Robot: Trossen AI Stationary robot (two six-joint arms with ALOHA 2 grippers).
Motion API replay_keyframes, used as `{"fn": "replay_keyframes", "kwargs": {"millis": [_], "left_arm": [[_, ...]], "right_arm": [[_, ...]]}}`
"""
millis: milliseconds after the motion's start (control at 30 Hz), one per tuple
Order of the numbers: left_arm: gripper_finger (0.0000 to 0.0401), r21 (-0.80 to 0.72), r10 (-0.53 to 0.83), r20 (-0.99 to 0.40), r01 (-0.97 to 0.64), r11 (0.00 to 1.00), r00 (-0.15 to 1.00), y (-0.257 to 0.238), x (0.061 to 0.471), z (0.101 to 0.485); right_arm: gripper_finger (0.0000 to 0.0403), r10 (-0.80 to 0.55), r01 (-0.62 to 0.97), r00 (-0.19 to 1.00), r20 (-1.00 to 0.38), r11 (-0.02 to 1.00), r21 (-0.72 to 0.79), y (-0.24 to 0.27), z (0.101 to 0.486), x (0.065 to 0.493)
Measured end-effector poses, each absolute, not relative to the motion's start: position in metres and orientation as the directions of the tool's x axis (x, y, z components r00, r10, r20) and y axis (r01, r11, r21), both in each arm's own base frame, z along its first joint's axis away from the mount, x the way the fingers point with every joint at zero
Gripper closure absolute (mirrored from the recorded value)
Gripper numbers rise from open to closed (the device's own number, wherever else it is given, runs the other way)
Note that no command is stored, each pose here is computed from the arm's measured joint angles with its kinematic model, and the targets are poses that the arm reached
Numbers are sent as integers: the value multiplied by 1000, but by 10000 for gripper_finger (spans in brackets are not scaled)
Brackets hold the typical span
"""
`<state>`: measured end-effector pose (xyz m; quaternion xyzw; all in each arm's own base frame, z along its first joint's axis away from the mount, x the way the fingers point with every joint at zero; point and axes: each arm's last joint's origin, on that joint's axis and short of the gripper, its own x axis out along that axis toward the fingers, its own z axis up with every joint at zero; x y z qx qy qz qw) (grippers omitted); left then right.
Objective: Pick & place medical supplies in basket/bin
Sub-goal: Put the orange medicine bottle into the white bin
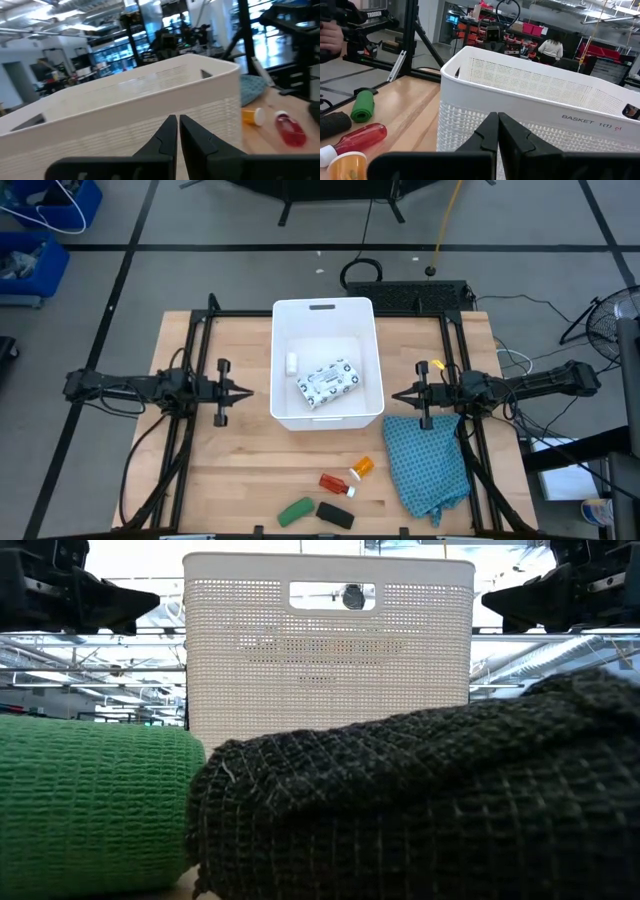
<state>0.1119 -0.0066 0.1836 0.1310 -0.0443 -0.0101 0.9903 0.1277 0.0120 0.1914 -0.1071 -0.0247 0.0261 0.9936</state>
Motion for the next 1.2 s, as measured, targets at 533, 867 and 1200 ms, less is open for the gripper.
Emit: {"fn": "replay_keyframes", "kwargs": {"millis": [533, 867, 1200], "left_arm": [[375, 237, 37, 81, -56, 970, 996, -5, 112, 183], [375, 212, 36, 71, -51, 976, 997, -5, 112, 182], [375, 191, 35, 65, -47, 980, 997, -5, 112, 182]], "right_arm": [[403, 325, -319, 946, -15, 916, -244, 48, 295, 152], [383, 293, -385, 906, -305, 871, -306, 111, 312, 210], [258, 218, -390, 827, -518, 886, -250, 155, 288, 263]]}}
